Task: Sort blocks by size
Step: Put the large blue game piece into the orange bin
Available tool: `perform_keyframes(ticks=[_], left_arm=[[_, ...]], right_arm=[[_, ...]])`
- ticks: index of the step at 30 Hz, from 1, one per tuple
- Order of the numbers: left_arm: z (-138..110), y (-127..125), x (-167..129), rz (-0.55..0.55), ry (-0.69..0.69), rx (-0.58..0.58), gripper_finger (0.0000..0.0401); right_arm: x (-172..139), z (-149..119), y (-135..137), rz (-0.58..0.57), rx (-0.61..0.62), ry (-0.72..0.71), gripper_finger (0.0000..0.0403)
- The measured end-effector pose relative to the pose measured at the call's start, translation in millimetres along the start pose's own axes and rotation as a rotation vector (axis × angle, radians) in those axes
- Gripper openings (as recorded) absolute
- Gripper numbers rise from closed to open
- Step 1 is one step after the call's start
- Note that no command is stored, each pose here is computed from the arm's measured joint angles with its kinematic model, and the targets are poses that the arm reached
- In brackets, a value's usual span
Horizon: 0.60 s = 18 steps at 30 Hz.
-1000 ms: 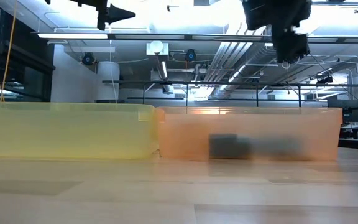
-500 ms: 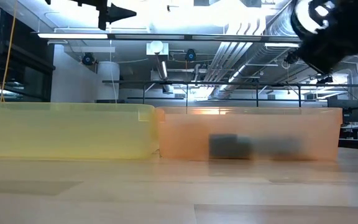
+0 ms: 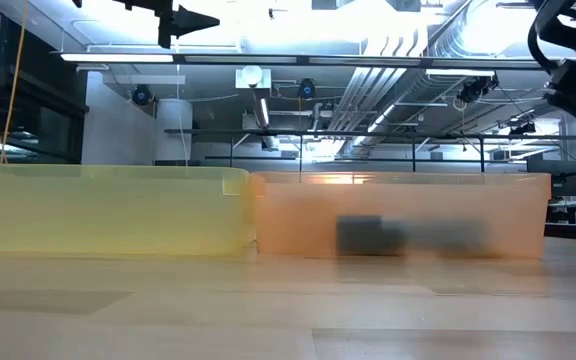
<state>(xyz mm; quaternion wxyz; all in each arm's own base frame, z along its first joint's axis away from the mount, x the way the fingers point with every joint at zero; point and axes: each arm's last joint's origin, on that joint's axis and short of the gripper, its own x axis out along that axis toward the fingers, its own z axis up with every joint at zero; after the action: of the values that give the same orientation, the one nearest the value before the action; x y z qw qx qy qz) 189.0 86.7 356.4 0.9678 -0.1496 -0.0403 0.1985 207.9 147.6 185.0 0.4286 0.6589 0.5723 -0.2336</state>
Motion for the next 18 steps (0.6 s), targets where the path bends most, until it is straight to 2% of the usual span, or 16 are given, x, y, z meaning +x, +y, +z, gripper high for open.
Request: perform_keyframes(ticks=[5, 13, 18], left_arm=[[0, 0, 0, 0.000, 0.000, 0.000, 0.0268], [0, 0, 0, -0.001, 0.001, 0.018, 0.0268], [0, 0, 0, -0.001, 0.000, 0.018, 0.0268]], right_arm=[[14, 1, 7, 0.014, 0.004, 0.037, 0.0250], [34, 9, 6, -0.053, 0.034, 0.037, 0.0250], [39, 10, 9, -0.043, 0.031, 0.044, 0.0250]])
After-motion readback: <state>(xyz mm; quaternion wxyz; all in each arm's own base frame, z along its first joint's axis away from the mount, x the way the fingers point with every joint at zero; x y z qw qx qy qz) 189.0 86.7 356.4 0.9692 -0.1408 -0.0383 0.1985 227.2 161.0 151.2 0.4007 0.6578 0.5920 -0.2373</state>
